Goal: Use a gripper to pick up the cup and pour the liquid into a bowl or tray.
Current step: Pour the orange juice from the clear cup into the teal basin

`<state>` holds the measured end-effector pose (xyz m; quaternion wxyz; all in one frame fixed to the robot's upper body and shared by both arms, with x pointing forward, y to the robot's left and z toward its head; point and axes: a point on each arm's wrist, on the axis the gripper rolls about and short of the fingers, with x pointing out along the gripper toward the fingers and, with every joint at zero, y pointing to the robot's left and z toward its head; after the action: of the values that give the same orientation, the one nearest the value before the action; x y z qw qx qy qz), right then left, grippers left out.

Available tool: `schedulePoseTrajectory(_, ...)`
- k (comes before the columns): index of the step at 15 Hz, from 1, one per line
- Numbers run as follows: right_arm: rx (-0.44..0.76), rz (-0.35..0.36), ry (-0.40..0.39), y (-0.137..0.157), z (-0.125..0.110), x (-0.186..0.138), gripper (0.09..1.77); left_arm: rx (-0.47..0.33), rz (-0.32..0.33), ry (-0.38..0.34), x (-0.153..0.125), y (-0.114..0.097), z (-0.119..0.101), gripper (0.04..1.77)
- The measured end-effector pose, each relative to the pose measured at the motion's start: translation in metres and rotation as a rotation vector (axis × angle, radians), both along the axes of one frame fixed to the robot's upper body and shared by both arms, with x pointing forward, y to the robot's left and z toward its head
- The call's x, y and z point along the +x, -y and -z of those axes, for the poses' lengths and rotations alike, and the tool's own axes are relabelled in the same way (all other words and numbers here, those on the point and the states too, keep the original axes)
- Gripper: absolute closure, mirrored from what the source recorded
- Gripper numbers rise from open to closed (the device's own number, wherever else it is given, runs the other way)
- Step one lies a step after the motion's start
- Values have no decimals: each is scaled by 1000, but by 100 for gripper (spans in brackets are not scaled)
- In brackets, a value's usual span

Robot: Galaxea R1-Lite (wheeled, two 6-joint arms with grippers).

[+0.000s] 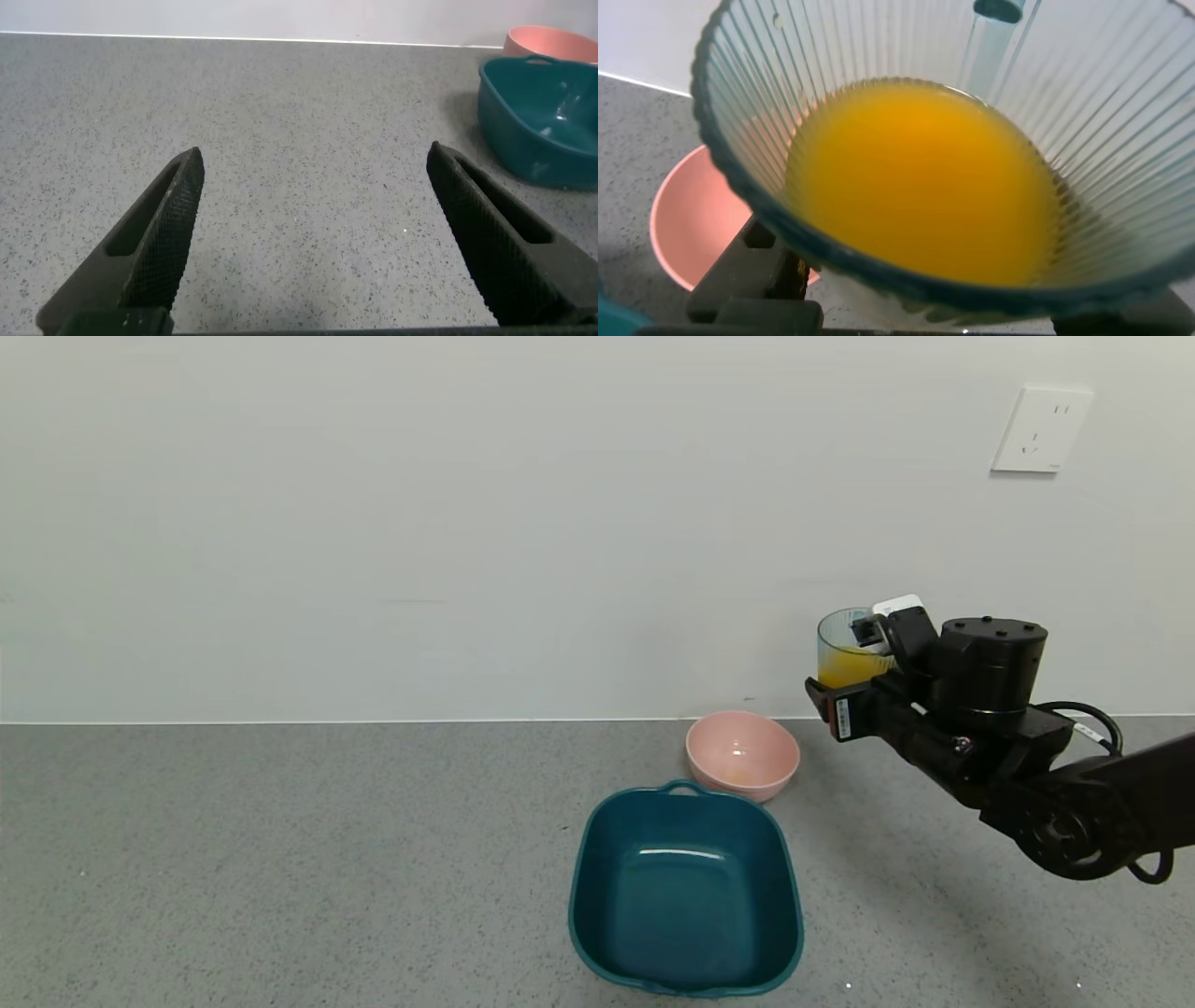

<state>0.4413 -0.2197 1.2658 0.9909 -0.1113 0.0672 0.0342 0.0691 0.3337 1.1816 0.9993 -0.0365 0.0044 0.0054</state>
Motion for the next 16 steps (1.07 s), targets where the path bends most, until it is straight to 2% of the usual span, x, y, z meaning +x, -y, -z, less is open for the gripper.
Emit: schedulePoseTrajectory(16,-96,-173,-40,-55,12,-24,49,0,0,0,0,0,0,9)
